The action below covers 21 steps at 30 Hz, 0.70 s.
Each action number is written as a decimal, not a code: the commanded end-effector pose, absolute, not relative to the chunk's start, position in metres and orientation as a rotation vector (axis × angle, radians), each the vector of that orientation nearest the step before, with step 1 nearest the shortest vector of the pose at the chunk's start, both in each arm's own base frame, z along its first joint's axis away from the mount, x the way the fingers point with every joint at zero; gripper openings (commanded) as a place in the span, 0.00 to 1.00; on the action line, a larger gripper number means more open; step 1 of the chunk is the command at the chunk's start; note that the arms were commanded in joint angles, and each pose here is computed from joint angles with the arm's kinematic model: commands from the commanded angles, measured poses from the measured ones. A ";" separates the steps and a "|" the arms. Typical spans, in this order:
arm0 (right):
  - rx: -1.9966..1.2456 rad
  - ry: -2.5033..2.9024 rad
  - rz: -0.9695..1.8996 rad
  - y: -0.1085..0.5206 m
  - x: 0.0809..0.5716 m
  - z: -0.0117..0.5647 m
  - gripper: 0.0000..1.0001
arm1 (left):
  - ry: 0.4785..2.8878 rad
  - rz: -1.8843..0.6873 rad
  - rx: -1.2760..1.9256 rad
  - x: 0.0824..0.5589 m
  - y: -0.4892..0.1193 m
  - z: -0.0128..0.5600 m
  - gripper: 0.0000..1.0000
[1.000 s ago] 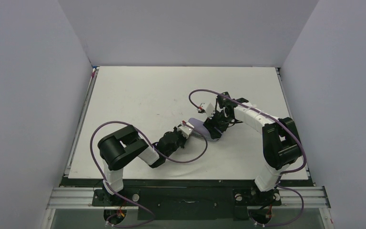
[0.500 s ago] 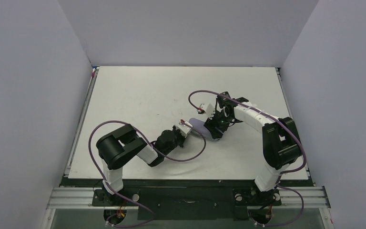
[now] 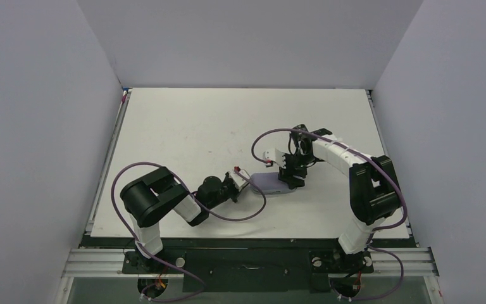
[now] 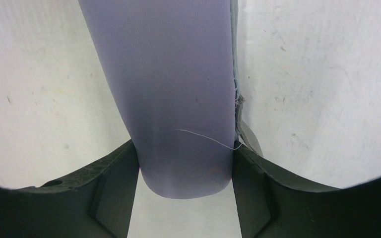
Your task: Open the umbrella
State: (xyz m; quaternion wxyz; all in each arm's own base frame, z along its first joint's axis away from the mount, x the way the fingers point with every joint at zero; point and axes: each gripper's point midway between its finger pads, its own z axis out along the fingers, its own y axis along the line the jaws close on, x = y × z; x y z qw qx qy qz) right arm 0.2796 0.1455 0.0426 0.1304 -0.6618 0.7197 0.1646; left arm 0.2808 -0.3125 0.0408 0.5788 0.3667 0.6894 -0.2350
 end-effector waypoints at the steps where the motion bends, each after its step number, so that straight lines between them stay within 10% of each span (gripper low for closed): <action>1: -2.373 1.836 0.496 0.121 0.240 0.032 0.02 | 1.397 -0.566 0.906 0.281 -0.319 0.081 0.00; 9: -2.617 1.513 0.398 0.122 0.257 0.035 0.04 | 1.346 -0.576 0.997 0.264 -0.320 0.076 0.00; 18: -2.202 1.642 0.322 0.164 0.323 0.099 0.59 | 1.349 -0.580 1.057 0.241 -0.326 0.064 0.00; 21: -2.040 1.732 0.362 0.170 0.326 0.124 0.63 | 1.356 -0.585 1.059 0.235 -0.330 0.061 0.00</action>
